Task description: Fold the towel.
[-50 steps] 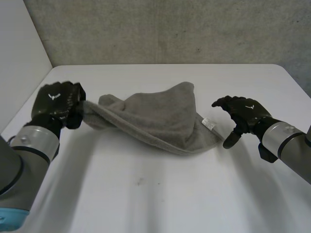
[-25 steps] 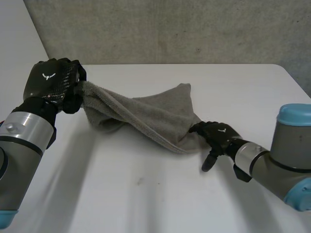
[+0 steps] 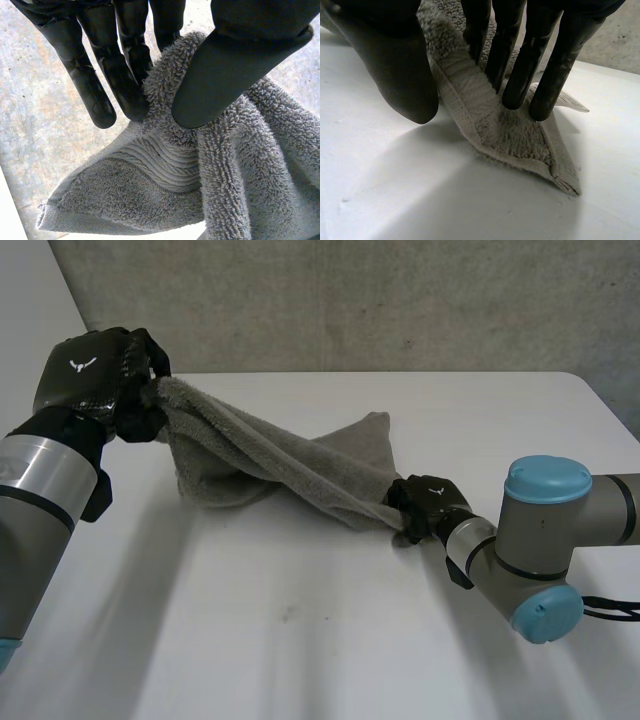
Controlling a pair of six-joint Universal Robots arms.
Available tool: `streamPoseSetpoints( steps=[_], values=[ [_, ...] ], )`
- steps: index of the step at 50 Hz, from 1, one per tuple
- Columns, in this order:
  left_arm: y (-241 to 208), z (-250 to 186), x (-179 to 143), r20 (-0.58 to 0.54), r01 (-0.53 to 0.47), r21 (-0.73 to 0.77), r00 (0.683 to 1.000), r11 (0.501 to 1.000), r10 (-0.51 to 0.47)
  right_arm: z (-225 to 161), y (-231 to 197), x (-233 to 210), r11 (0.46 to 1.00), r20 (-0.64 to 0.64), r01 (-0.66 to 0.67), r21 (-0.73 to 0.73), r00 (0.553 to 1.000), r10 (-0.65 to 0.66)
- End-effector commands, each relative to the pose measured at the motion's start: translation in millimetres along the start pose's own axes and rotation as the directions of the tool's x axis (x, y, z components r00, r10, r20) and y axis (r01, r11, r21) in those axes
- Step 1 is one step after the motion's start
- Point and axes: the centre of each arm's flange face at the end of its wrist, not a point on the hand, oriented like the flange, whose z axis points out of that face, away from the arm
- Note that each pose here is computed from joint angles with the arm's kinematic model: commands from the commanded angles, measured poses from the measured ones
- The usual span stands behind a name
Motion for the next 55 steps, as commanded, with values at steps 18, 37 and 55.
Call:
streamPoseSetpoints(
  steps=[18, 37, 55],
  values=[
    [8.0, -4.4, 3.2, -0.013, 0.001, -0.046, 1.0, 0.999, -0.001, -128.6, -208.1, 40.7, 0.85, -0.215, 0.366, 0.379, 0.928, -0.304],
    [45.5, -9.8, 4.2, -0.029, -0.041, -0.198, 0.999, 0.979, 0.036, -155.0, -183.5, 61.6, 0.813, -0.116, 0.566, -0.14, 0.806, -0.581],
    [-75.0, 129.3, 10.7, 0.029, -0.211, 0.331, 0.977, 0.92, 0.213, -59.0, -315.9, 88.0, 0.557, -0.644, 0.693, 0.458, 0.69, -0.33]
  ],
)
